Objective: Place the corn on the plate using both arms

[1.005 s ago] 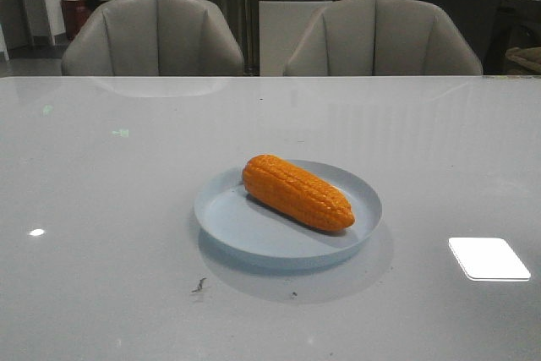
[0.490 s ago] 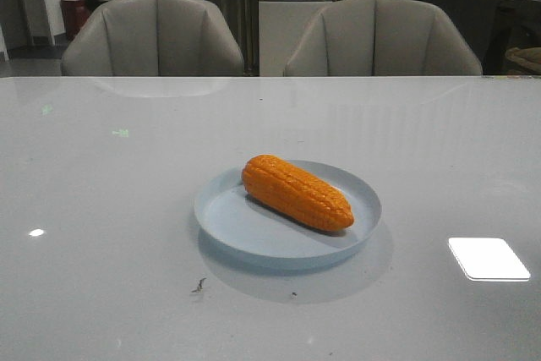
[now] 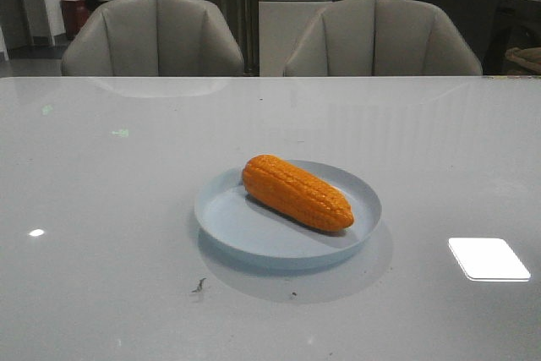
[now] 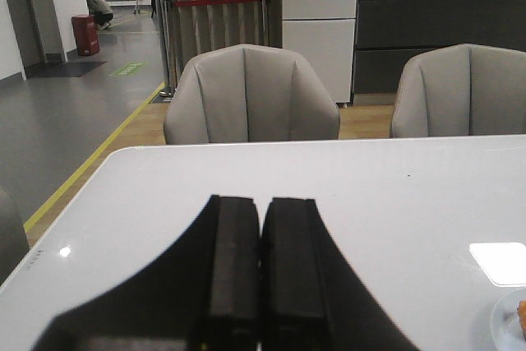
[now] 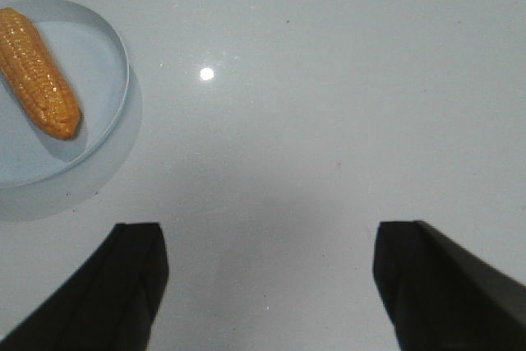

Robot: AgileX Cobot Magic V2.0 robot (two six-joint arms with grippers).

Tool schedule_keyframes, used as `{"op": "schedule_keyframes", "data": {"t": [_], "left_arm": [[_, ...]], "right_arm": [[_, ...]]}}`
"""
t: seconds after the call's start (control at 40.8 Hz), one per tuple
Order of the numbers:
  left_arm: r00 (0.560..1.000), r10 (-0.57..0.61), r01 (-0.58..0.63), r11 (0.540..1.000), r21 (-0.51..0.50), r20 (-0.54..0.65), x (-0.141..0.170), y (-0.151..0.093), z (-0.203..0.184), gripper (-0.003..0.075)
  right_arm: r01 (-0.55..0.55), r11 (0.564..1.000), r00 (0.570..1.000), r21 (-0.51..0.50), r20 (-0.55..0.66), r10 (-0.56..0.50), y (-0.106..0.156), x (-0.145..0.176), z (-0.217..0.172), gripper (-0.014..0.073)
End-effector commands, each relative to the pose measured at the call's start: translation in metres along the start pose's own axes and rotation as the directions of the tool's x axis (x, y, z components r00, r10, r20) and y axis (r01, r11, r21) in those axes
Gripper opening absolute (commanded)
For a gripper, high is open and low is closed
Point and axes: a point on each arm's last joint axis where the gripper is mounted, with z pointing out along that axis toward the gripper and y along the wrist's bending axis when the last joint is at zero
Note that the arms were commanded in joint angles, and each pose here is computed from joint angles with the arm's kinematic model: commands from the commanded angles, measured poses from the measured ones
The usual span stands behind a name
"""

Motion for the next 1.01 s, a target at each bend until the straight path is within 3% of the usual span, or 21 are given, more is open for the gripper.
{"op": "schedule_keyframes", "data": {"t": [0.0, 0.196, 0.368, 0.441, 0.711, 0.785, 0.981], "left_arm": [[0.996, -0.021, 0.022, 1.0, -0.017, 0.082, 0.0, 0.001, -0.002, 0.0094], [0.989, -0.09, 0.094, 0.995, -0.026, 0.119, 0.03, 0.0, -0.01, 0.0094], [0.98, 0.012, 0.001, 0.998, -0.063, 0.2, 0.051, 0.001, -0.02, 0.0094], [0.979, 0.003, 0.009, 0.998, -0.06, 0.205, 0.061, 0.0, -0.016, 0.0094], [0.988, -0.033, 0.028, 0.999, 0.038, 0.152, 0.104, -0.007, -0.006, 0.0094], [0.997, -0.031, 0.027, 0.998, 0.056, 0.065, 0.11, -0.008, -0.006, 0.0094], [0.994, -0.092, 0.088, 0.994, 0.06, 0.053, 0.112, -0.008, -0.006, 0.0094]], "right_arm": [[0.003, 1.0, 0.995, 0.011, 0.102, -0.004, 0.0, -0.013, -0.007, 0.0622], [0.003, 1.0, 0.995, 0.011, 0.102, -0.004, 0.0, -0.013, -0.007, 0.0622], [0.003, 1.0, 0.995, 0.011, 0.102, -0.004, 0.0, -0.013, -0.007, 0.0622], [0.003, 1.0, 0.995, 0.011, 0.102, -0.004, 0.0, -0.013, -0.007, 0.0622], [0.003, 1.0, 0.995, 0.012, 0.105, -0.004, 0.0, -0.013, -0.007, 0.0622], [0.003, 1.0, 0.994, 0.012, 0.106, -0.004, 0.0, -0.013, -0.007, 0.0622], [0.003, 1.0, 0.994, 0.013, 0.106, -0.004, 0.0, -0.013, -0.007, 0.0622]]}}
